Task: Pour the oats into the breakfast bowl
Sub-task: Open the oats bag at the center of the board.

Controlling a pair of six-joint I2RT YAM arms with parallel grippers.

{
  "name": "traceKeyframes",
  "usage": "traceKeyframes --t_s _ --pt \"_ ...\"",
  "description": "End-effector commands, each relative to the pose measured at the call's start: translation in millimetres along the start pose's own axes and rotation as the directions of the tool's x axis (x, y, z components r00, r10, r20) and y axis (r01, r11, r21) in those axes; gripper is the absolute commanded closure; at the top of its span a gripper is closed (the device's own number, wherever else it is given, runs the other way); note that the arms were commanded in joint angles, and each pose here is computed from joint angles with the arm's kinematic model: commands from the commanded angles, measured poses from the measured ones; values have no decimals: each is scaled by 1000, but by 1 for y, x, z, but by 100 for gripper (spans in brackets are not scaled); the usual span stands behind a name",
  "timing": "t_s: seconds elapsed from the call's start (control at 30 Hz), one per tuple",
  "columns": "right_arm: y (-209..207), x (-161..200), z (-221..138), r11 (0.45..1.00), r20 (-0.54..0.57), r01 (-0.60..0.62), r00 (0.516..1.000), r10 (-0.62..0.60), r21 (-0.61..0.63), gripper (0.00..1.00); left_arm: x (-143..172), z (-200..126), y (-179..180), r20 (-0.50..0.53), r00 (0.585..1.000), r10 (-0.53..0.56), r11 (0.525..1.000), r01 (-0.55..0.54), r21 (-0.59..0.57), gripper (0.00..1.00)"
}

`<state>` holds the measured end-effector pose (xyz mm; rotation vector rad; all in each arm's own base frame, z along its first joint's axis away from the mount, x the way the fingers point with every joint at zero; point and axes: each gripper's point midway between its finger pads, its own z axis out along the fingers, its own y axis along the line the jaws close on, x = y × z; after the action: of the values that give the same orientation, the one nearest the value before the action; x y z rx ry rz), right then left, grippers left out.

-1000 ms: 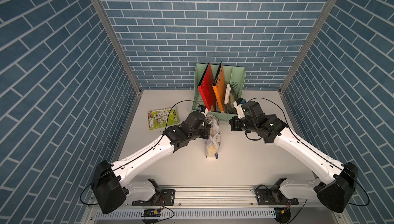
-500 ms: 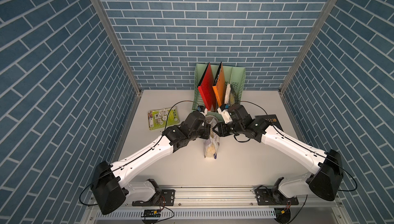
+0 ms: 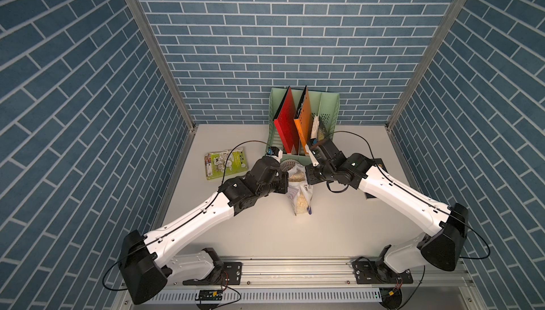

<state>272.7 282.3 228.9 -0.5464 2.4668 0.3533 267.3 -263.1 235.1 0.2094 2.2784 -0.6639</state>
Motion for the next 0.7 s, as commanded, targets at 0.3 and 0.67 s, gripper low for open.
traceKeyframes --t_s 0.3,0.67 --pt "5 1 13 979 12 192 981 -192 -70 93 6 0 -3 -7 1000 -21 1000 21 16 99" --pt "-16 -1 -39 988 237 128 966 -106 -80 16 -36 -39 16 201 979 20 996 -2 -87 45"
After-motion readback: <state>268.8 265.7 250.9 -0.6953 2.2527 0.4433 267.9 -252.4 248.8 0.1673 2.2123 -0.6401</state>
